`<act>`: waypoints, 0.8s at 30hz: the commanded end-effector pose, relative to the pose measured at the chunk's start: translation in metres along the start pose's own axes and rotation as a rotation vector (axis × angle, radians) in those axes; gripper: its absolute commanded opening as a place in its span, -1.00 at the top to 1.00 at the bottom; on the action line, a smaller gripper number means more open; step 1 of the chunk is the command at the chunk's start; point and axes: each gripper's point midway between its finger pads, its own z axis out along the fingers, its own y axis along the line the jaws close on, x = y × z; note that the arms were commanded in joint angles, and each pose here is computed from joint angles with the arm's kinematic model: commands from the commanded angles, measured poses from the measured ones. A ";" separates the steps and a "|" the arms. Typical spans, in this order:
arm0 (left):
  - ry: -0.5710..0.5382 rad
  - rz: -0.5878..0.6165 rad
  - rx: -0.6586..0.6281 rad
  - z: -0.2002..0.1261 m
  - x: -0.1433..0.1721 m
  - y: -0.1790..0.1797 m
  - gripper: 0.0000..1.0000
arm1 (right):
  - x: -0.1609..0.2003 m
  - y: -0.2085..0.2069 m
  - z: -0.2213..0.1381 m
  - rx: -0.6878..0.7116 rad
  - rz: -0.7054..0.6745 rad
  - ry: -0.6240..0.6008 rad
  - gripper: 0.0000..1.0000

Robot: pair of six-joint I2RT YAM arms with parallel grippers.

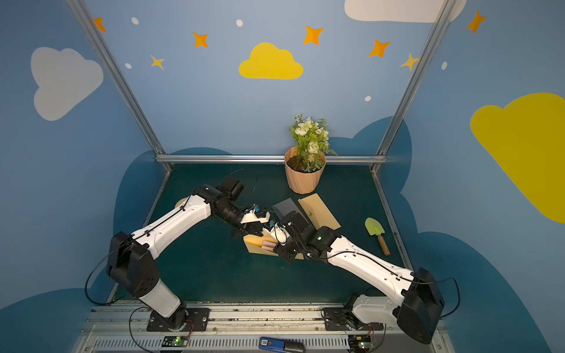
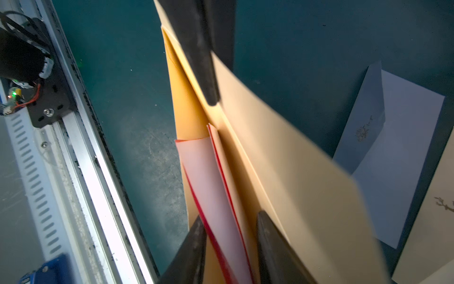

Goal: Fold the letter paper in half and place it into the envelope
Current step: Place the letter paper in the envelope.

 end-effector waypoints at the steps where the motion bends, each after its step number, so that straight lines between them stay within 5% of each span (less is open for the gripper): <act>1: 0.052 -0.041 0.037 0.006 0.013 -0.004 0.92 | -0.028 0.006 -0.012 -0.037 0.023 -0.126 0.21; 7: 0.059 -0.050 0.044 0.007 0.014 -0.003 0.93 | -0.031 0.007 -0.016 -0.060 0.054 -0.154 0.12; 13: 0.067 -0.064 0.054 0.009 0.017 -0.002 0.93 | -0.035 0.005 -0.019 -0.085 0.096 -0.179 0.74; 15: 0.067 -0.068 0.057 0.009 0.017 -0.002 0.93 | -0.035 0.005 -0.018 -0.091 0.106 -0.176 0.69; 20: 0.075 -0.077 0.061 0.008 0.017 -0.002 0.93 | -0.037 0.004 -0.020 -0.090 0.121 -0.188 0.19; 24: 0.079 -0.085 0.061 0.009 0.018 -0.001 0.93 | -0.040 0.002 -0.026 -0.095 0.138 -0.211 0.13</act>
